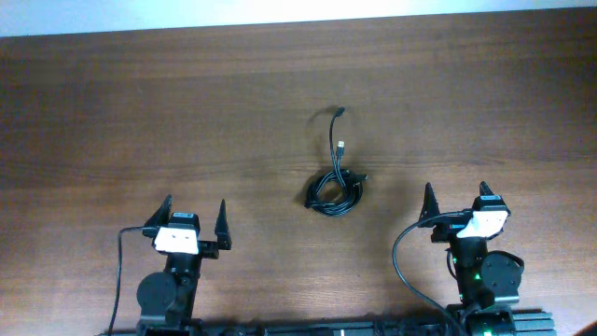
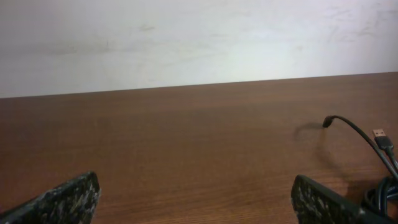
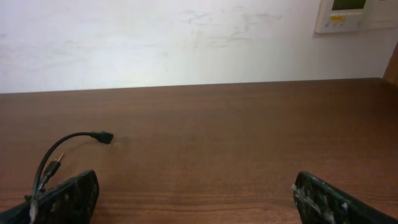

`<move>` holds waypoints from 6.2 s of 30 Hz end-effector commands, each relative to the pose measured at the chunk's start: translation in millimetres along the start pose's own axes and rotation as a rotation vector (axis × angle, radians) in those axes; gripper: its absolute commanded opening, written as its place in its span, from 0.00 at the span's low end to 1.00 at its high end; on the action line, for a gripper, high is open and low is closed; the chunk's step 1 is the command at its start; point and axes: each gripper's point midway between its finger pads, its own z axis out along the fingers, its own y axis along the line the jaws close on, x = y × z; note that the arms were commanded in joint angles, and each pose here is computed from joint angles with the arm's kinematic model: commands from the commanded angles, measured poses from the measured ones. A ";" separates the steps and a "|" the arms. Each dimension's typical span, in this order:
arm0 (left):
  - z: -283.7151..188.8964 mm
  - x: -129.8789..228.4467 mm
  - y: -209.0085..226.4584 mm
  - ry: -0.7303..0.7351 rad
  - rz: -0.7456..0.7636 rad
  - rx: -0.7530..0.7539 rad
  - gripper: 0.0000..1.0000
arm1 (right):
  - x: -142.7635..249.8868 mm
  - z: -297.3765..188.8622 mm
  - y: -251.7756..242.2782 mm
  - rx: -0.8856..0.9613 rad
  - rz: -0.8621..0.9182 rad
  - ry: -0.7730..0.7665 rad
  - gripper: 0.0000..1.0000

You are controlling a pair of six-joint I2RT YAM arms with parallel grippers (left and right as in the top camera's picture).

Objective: Untangle cables

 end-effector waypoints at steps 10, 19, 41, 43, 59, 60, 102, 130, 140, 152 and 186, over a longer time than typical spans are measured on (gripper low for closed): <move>0.4 2.8 1.8 0.002 0.016 -0.012 0.99 | 2.5 -0.1 -1.7 0.014 0.007 0.005 0.99; 0.0 -12.1 2.4 -0.058 0.017 -0.015 0.99 | 2.5 -0.1 -1.7 0.014 0.007 0.005 0.99; -25.3 -85.0 -0.6 -0.032 -0.109 0.017 0.99 | 2.5 -0.1 -1.7 0.014 0.007 0.005 0.99; -21.0 -90.3 -2.0 -0.007 -0.109 0.026 0.99 | 2.5 -0.1 -1.7 0.014 0.007 0.005 0.99; 47.0 -57.7 -50.7 0.626 -0.218 0.295 0.99 | 2.5 -0.1 -1.7 0.014 0.007 0.005 0.99; 49.4 -59.6 -62.2 0.640 -0.243 0.364 0.99 | 2.5 -0.1 -1.7 0.014 0.007 0.005 0.99; 71.0 96.9 -230.0 1.239 -0.919 0.057 0.96 | 2.5 -0.1 -1.7 0.014 0.007 0.005 0.99; 86.3 74.7 -187.6 0.960 -0.214 0.206 0.00 | 2.5 -0.1 -1.7 0.014 0.007 0.005 0.99; 79.0 65.2 -176.4 0.928 -0.001 0.273 0.00 | 2.5 -0.1 -1.7 0.014 0.007 0.005 0.99; 67.8 -21.5 -164.6 0.691 -0.063 0.300 0.00 | 2.5 -0.1 -1.7 0.014 0.007 0.005 0.99; 57.6 -11.4 -166.9 0.757 -0.095 0.314 0.00 | -49.0 -19.9 103.9 -0.465 0.701 0.539 0.99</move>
